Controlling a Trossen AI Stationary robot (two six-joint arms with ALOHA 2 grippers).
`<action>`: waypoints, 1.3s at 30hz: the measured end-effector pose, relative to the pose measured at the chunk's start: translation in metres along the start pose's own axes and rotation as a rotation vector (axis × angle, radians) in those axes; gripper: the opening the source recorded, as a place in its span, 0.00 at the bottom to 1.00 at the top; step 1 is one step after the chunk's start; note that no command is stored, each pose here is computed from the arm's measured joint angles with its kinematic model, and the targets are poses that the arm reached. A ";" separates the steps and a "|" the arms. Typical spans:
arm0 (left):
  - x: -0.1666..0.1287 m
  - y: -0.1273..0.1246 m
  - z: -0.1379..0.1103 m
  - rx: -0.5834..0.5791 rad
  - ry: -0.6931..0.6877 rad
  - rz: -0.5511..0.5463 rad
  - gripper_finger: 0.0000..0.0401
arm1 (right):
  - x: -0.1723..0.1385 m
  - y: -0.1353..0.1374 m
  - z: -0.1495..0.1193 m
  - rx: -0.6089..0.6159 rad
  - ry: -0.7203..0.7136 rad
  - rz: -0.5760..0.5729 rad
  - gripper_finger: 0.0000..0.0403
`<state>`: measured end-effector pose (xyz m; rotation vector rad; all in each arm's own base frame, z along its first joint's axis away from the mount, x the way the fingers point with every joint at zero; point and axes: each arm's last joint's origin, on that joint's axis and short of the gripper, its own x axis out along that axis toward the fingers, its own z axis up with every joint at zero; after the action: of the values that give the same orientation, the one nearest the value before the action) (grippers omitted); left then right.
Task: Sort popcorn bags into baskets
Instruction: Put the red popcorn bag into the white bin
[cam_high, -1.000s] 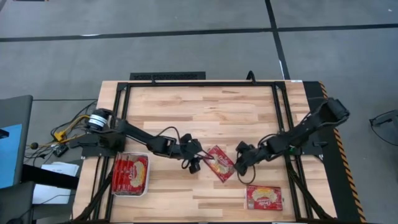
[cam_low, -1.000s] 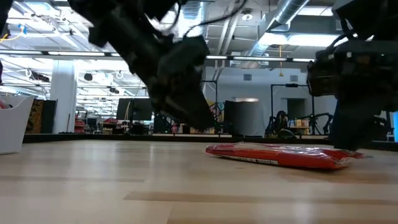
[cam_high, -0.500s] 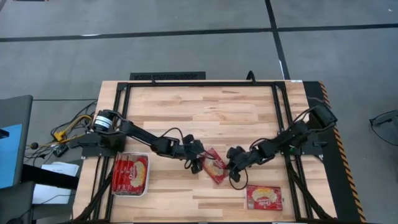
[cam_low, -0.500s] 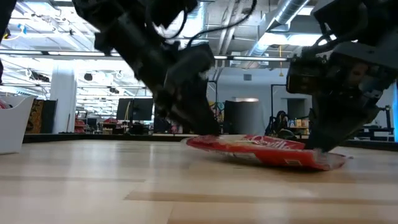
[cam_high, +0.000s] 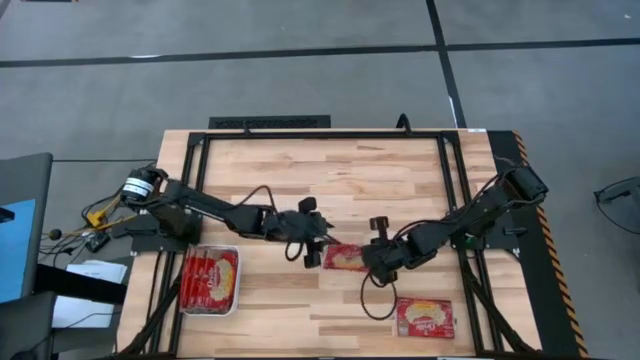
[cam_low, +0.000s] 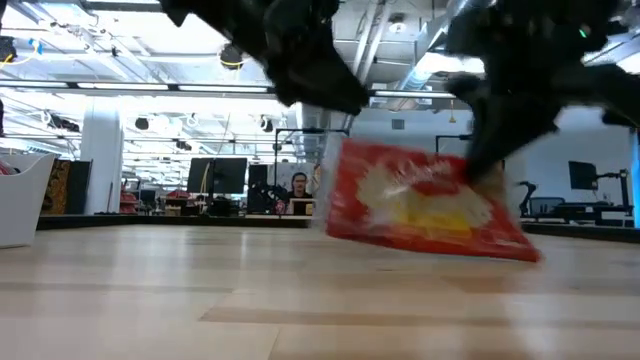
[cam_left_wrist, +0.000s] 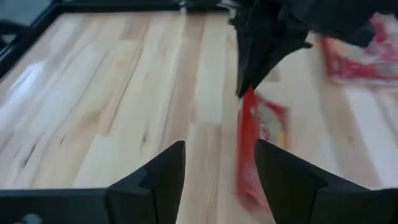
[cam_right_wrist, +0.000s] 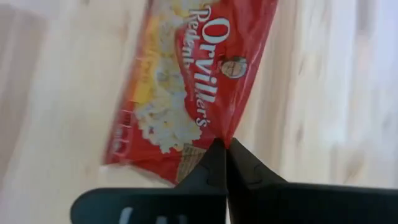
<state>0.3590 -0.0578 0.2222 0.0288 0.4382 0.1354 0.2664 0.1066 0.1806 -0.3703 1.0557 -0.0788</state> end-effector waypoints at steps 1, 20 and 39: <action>0.000 0.002 0.004 0.000 -0.006 -0.022 0.46 | -0.003 -0.001 0.006 -0.034 -0.014 -0.009 0.01; -0.007 0.003 0.032 -0.156 0.234 -0.255 0.10 | -0.042 -0.016 0.058 -0.221 -0.170 -0.147 0.02; -0.127 -0.108 0.017 -0.595 0.487 0.350 0.02 | -0.031 -0.070 0.060 0.358 -0.224 -0.620 0.45</action>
<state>0.2655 -0.1826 0.2853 -0.5245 0.8625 0.6215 0.3107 0.0647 0.2561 -0.3583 0.6576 -0.7540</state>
